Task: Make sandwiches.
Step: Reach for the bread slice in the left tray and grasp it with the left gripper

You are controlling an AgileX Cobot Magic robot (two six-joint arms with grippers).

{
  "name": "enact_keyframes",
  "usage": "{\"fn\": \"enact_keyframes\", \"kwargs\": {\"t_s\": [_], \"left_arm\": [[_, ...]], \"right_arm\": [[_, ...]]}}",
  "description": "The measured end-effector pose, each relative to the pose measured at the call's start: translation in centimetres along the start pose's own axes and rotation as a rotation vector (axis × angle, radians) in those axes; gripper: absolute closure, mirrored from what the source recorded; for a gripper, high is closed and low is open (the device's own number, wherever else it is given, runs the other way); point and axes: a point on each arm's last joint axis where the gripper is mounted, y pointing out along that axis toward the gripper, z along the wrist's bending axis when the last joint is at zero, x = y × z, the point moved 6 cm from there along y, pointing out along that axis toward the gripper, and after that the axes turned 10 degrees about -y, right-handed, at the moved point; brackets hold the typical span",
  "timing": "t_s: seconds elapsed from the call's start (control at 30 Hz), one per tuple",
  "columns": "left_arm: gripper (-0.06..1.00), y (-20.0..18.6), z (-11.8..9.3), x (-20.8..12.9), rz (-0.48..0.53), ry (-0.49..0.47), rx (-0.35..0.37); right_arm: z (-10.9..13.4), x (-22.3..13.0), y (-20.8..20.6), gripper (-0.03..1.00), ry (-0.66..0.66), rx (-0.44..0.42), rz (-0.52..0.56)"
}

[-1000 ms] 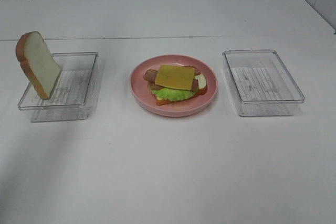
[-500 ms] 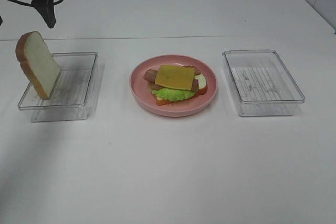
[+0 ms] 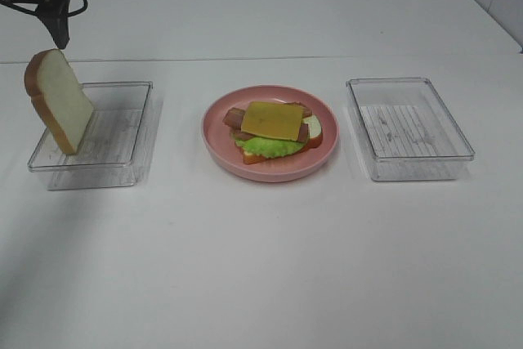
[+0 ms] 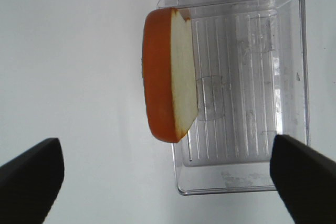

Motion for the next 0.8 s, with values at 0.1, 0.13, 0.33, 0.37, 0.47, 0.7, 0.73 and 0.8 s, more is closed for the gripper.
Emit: {"fn": "enact_keyframes", "kwargs": {"t_s": [0.1,0.13,0.33,0.37,0.47,0.7,0.73,0.8], "left_arm": [[-0.04,1.2,-0.2,-0.2,0.027,0.0,0.0],[-0.04,1.9,-0.3,-0.3,0.043,-0.002,-0.001],[-0.04,3.7,-0.5,-0.6,0.081,-0.002,0.001],[-0.04,3.7,-0.5,-0.6,0.081,-0.002,0.001],[-0.04,5.2,-0.6,-0.6,0.099,-0.001,0.002],[-0.04,7.3,-0.8,-0.6,0.108,-0.001,0.002],[-0.04,7.3,-0.8,-0.6,0.108,-0.001,0.002],[-0.04,8.3,-0.1,-0.6,0.127,-0.042,-0.028]], "right_arm": [[0.0,0.0,0.0,-0.02,0.0,0.0,0.0],[0.0,0.0,0.0,-0.02,0.0,0.0,0.0],[0.0,0.0,0.0,-0.02,0.0,0.0,0.0],[0.0,0.0,0.0,-0.02,0.0,0.0,0.0],[0.0,0.0,0.0,-0.02,0.0,0.0,0.0],[0.0,0.0,0.0,-0.02,0.0,0.0,0.0],[0.0,0.0,0.0,-0.02,0.0,0.0,0.0],[0.0,0.0,0.0,-0.02,0.0,0.0,0.0]]}}
